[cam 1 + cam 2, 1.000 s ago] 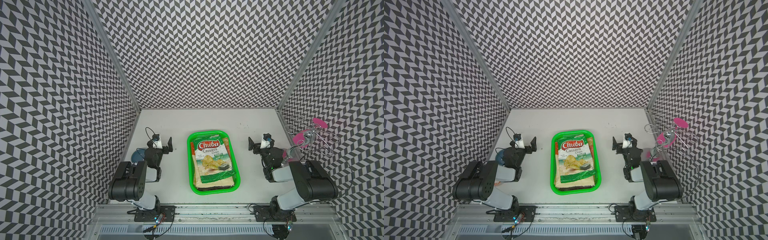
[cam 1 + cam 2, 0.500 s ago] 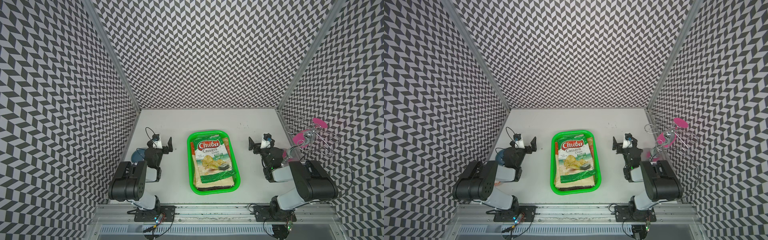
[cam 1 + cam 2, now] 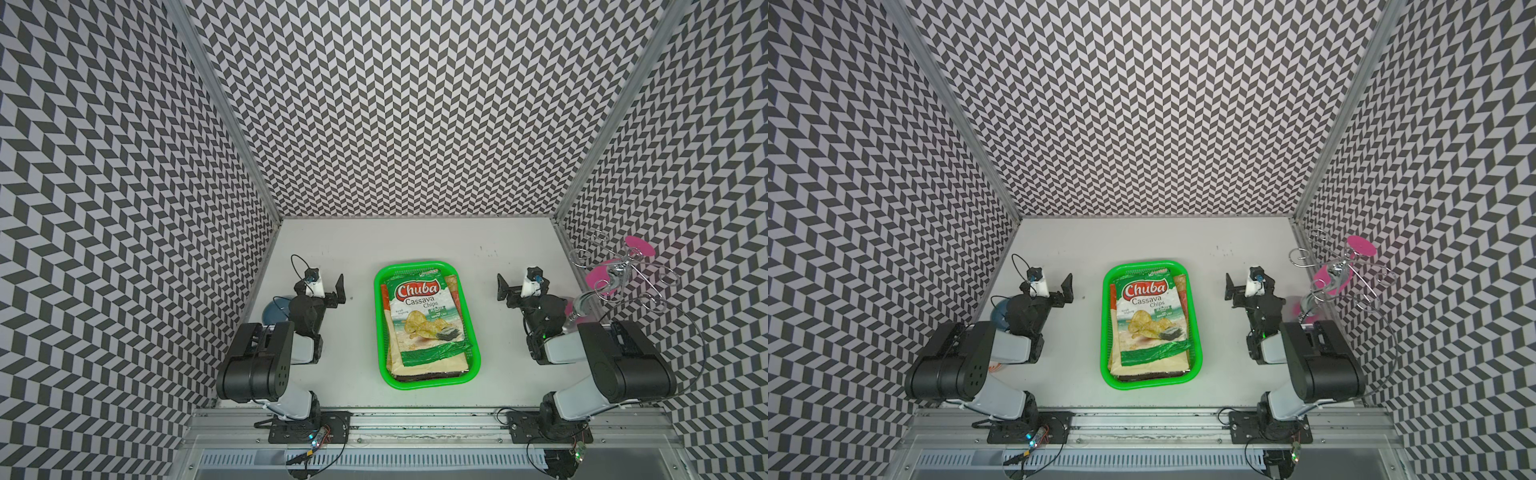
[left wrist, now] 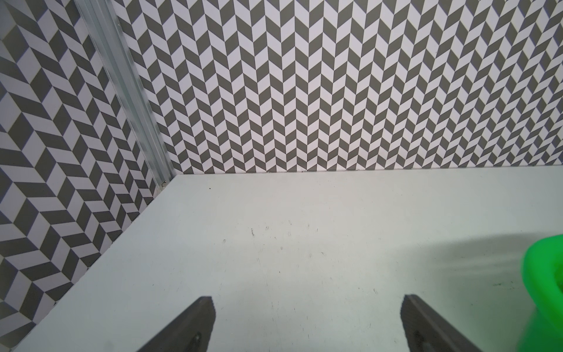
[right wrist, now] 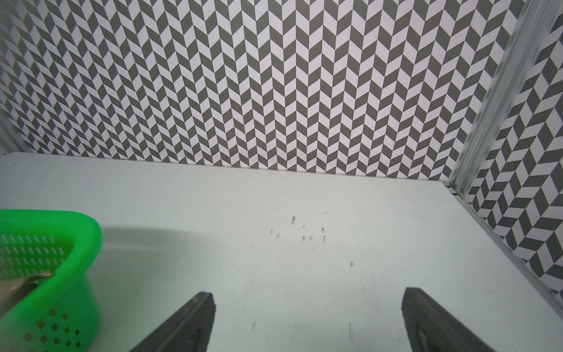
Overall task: Put the potato chips into the basket
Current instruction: Reset both arms
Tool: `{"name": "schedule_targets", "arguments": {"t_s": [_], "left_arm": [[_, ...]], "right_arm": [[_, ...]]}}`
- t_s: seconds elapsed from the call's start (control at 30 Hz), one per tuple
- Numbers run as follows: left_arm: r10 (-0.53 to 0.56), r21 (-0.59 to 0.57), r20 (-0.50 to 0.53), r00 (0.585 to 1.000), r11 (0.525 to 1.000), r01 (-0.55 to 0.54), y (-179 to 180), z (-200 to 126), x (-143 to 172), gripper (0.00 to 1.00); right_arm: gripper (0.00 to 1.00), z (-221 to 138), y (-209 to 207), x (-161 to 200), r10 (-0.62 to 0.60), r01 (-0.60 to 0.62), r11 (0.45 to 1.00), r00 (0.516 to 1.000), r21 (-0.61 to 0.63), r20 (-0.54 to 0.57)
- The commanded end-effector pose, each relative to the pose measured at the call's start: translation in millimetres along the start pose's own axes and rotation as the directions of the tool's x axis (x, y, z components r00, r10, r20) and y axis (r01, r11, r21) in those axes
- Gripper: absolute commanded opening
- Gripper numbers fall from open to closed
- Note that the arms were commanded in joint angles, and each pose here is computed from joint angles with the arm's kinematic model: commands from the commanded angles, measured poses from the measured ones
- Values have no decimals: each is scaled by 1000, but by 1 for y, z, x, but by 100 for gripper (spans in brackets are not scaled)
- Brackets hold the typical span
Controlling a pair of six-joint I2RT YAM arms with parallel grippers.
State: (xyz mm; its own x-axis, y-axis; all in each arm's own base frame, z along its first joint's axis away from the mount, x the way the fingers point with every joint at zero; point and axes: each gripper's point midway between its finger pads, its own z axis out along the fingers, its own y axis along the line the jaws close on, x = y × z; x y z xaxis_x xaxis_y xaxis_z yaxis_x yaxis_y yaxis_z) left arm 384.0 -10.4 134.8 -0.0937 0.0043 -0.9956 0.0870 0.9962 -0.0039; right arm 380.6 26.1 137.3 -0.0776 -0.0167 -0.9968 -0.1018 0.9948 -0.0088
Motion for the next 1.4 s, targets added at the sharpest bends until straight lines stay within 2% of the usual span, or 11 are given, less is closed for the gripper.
{"name": "schedule_targets", "arguments": {"t_s": [0.0, 1.37], "left_arm": [[9, -5, 27, 1000, 1000, -9, 1, 2, -10, 99], [9, -5, 27, 1000, 1000, -9, 1, 2, -10, 99]], "right_arm": [[100, 1, -4, -15, 6, -7, 1000, 999, 15, 52], [100, 2, -6, -16, 12, -13, 1000, 999, 24, 52]]}}
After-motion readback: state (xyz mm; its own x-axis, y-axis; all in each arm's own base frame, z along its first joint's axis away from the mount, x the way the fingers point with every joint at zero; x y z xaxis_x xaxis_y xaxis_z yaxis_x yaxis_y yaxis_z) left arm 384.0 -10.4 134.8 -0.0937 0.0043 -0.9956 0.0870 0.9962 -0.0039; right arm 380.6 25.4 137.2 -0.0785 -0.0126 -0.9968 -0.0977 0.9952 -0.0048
